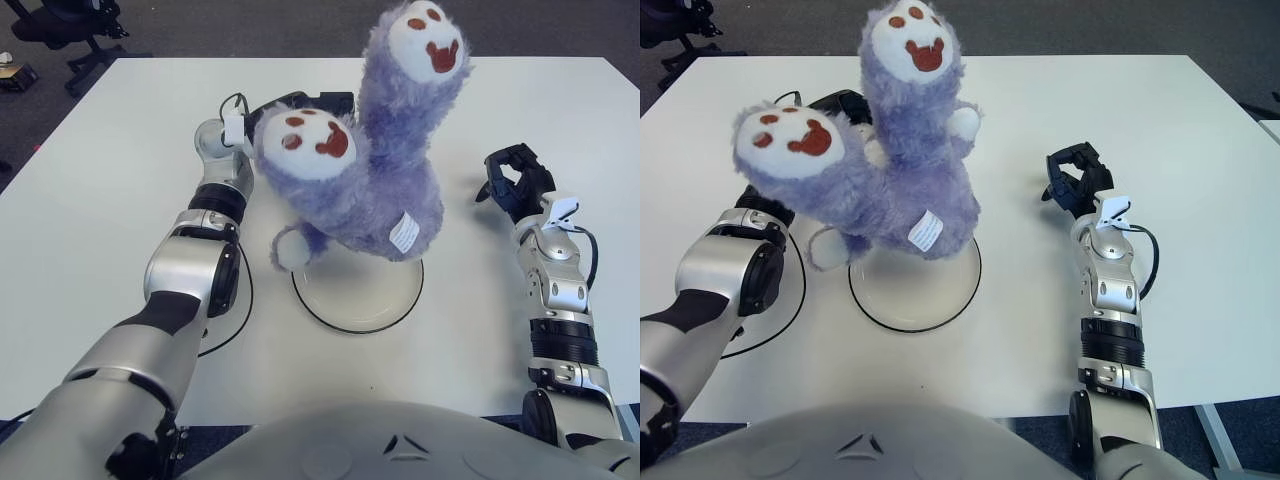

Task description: Put the doll into the plate.

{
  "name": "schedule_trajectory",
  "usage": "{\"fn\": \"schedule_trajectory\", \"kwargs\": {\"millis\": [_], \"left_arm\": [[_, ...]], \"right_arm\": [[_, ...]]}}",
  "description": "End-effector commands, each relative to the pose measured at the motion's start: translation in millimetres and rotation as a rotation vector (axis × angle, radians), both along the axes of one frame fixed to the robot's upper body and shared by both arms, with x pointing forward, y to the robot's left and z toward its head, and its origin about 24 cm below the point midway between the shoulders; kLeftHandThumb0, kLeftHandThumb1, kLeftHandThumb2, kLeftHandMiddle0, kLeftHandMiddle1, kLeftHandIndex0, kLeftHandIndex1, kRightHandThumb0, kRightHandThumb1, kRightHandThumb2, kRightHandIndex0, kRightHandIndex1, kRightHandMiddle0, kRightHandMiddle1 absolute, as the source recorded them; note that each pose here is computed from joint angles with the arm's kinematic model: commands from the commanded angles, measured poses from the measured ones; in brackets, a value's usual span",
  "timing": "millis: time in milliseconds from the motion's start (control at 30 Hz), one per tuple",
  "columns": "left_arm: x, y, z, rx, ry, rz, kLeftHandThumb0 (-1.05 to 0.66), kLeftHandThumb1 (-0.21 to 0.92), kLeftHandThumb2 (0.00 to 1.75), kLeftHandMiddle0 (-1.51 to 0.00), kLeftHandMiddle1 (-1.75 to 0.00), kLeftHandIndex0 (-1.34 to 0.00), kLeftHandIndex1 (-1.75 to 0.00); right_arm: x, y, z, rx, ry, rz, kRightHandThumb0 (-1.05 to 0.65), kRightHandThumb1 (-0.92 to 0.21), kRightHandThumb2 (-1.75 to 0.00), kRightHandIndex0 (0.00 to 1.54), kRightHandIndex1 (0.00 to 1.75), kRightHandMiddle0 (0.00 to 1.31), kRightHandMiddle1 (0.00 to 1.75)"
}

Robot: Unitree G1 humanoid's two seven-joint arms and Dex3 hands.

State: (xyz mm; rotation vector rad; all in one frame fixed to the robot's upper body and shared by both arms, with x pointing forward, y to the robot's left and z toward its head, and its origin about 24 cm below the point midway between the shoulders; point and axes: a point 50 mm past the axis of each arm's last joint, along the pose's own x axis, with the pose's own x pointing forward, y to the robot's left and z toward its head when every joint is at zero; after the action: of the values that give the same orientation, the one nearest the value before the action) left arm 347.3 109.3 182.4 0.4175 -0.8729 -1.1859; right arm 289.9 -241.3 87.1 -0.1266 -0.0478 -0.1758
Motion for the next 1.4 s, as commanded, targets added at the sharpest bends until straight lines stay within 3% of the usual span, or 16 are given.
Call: {"fn": "schedule_trajectory", "kwargs": {"millis": [0,333,700,1367], "left_arm": [[-1.1,0.9,-4.1,0.004,0.004,0.003,0.43,0.4,1.2,-0.53,-1.75,-0.68,-1.75],[-2.0,1.5,-5.4,0.005,0.003,0.001,0.43,0.41,1.19,-0.53,-1.75,-0.68,-1.75],[-3.8,3.3,-9.9,0.211,-0.069,0.06,0.42,0.44,1.15,-0.51,-1.75,-0.64,-1.75],[-2.6,1.0,-9.9,0.292,-0.031,0.028,0.41,0.5,1.07,-0.46,-1.75,-0.64,-1.75]], "right_arm": [[3.0,-0.6,5.4,-0.016,-0.008,0.001,-0.35,-0.92,-0.44,0.78,1.73,0.29,1.67],[3.5,0.1,5.3,-0.016,-0.007,0.002,-0.35,-0.92,-0.44,0.78,1.73,0.29,1.67],[4.6,1.6,5.0,-0.017,-0.006,0.003,-0.35,-0.92,-0.44,0.77,1.74,0.29,1.67],[4.5,2.3,5.7,-0.02,-0.005,0.004,-0.35,-0.92,-0.43,0.77,1.73,0.3,1.66]]}}
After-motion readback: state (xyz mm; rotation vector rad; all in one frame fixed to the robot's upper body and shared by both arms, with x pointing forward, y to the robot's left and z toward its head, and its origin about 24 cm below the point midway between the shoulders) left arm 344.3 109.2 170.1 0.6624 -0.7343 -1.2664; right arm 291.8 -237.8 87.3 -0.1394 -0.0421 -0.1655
